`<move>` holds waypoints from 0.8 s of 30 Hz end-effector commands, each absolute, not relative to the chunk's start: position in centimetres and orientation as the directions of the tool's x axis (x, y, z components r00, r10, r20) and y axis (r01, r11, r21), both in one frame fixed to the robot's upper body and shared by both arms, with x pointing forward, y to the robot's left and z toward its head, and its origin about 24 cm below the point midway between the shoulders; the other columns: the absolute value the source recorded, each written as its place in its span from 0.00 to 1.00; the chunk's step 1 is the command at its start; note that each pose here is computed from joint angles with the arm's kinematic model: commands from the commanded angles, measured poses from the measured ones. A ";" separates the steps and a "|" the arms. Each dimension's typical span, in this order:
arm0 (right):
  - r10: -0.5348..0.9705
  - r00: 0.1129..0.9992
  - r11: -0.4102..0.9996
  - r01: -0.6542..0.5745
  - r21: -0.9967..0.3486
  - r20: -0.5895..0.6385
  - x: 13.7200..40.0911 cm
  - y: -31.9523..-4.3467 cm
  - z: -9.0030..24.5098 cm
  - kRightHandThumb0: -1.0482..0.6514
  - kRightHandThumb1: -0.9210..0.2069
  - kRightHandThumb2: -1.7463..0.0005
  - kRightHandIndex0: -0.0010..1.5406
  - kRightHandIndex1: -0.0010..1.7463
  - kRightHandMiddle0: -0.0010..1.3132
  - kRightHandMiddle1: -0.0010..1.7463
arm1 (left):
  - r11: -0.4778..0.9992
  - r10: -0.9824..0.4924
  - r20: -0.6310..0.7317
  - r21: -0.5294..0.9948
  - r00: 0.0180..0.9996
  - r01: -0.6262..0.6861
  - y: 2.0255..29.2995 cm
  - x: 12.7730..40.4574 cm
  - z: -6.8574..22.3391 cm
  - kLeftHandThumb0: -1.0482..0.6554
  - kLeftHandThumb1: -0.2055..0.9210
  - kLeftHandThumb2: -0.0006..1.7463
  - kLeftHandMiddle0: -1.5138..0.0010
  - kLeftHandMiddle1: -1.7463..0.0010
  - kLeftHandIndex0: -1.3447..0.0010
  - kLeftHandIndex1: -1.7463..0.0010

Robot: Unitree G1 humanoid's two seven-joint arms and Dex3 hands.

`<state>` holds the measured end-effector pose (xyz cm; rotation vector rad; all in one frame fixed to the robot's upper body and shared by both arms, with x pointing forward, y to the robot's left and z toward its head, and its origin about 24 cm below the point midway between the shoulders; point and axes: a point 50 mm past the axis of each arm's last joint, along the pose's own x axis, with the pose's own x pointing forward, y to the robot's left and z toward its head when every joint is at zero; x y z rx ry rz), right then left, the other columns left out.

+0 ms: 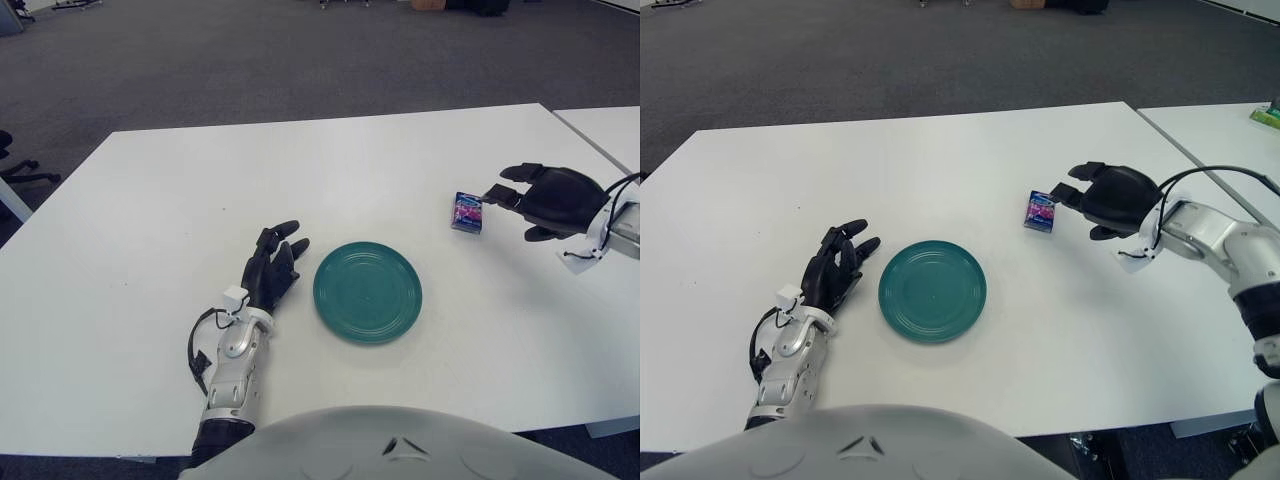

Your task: Put the gum into the plate.

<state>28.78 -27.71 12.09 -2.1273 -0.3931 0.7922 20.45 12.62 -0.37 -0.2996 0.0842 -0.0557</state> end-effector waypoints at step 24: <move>0.511 0.711 -0.718 0.044 -0.695 -0.483 32.2 -27.9 10.3 0.25 0.05 0.78 0.16 0.00 0.00 0.15 | 0.934 -0.068 -0.083 -0.355 0.994 0.035 12.3 20.0 -1.2 0.14 1.00 0.43 0.70 0.66 0.82 0.37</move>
